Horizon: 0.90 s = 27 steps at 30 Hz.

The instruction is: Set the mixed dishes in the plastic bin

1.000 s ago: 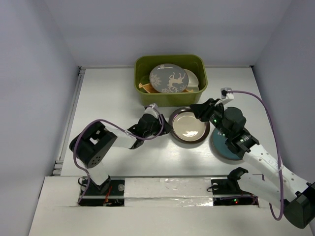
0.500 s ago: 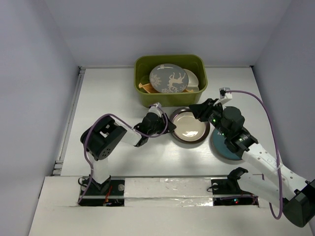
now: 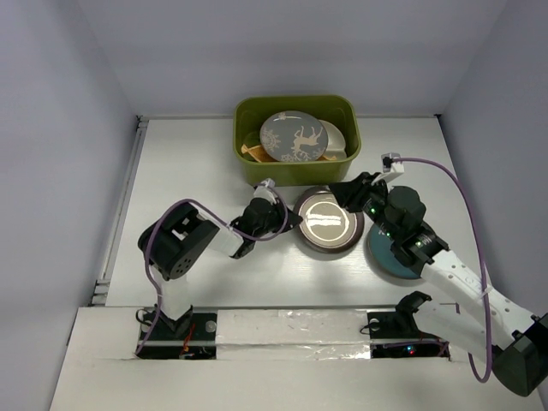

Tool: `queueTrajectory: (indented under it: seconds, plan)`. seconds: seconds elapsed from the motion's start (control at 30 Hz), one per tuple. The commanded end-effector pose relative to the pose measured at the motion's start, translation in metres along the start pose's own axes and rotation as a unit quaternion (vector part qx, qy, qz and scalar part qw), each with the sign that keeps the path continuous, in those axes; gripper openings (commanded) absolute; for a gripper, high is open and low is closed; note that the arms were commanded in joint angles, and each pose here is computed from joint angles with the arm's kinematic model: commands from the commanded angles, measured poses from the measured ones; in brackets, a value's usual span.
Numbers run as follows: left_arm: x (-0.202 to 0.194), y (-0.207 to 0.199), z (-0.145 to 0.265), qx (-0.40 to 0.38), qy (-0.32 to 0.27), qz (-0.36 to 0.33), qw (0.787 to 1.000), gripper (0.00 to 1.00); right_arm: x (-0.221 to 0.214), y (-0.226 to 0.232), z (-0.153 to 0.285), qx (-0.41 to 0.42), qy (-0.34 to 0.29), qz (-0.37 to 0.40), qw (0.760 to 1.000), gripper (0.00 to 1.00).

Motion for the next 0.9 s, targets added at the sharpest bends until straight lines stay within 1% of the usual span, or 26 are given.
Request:
queueTrajectory:
  seconds: [0.0,0.17,0.2,0.27,0.3,0.33,0.37,0.4,0.43,0.5,0.67,0.7,0.77,0.8,0.87]
  plan:
    - [0.007,0.001,0.023,0.003,-0.016,-0.024,1.000,0.00,0.011,0.009,0.004,0.019,-0.027,-0.005,0.999,0.34]
    - [0.016,-0.030,0.055,-0.048,-0.026,-0.015,0.998,0.00,0.020,0.013,0.015,0.025,-0.032,-0.005,0.999,0.34]
    - [0.022,-0.042,0.065,-0.068,-0.035,-0.015,0.997,0.00,0.029,0.019,0.023,0.034,-0.041,-0.006,0.999,0.34]
    - [0.026,-0.051,0.075,-0.078,-0.038,-0.012,0.996,0.00,0.043,0.027,0.036,0.045,-0.056,-0.006,0.997,0.34]
    - [0.032,-0.063,0.085,-0.095,-0.048,-0.012,0.994,0.00,0.048,0.029,0.041,0.048,-0.063,-0.005,0.997,0.34]
    - [0.035,-0.065,0.089,-0.094,-0.052,-0.011,0.994,0.00,0.062,0.035,0.052,0.057,-0.081,-0.004,0.995,0.35]
    - [0.038,-0.068,0.094,-0.093,-0.057,-0.009,0.994,0.00,0.065,0.034,0.056,0.052,-0.082,-0.003,0.995,0.35]
    - [0.046,-0.080,0.104,-0.107,-0.071,-0.007,0.992,0.00,0.068,0.035,0.059,0.049,-0.085,-0.002,0.995,0.35]
    - [0.049,-0.080,0.107,-0.100,-0.075,-0.005,0.992,0.00,0.072,0.036,0.063,0.050,-0.091,0.001,0.995,0.35]
    - [0.062,-0.097,0.121,-0.122,-0.094,-0.002,0.988,0.00,0.071,0.032,0.065,0.039,-0.085,0.003,0.996,0.35]
    - [0.075,-0.130,0.141,-0.169,-0.096,-0.003,0.981,0.00,0.069,0.032,0.066,0.037,-0.079,-0.001,0.996,0.35]
    - [0.088,-0.140,0.149,-0.182,-0.111,-0.003,0.977,0.00,0.072,0.033,0.068,0.038,-0.083,-0.002,0.996,0.35]
    - [0.101,-0.149,0.155,-0.192,-0.125,-0.008,0.973,0.00,0.077,0.033,0.073,0.035,-0.091,0.000,0.995,0.35]
    - [0.114,-0.162,0.162,-0.205,-0.140,-0.013,0.969,0.00,0.080,0.034,0.077,0.036,-0.097,0.001,0.995,0.35]
    - [0.138,-0.171,0.169,-0.218,-0.168,-0.021,0.961,0.00,0.081,0.033,0.079,0.036,-0.098,0.002,0.995,0.35]
Point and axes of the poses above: each gripper's point midway between its finger pads, its own z axis back along the fingers, its own y axis along the line the jaws close on, x = y × z, the point moved 2 cm from there along z, back along the fingers, and after that the axes turned 4 degrees about z, right-handed, at the moved point
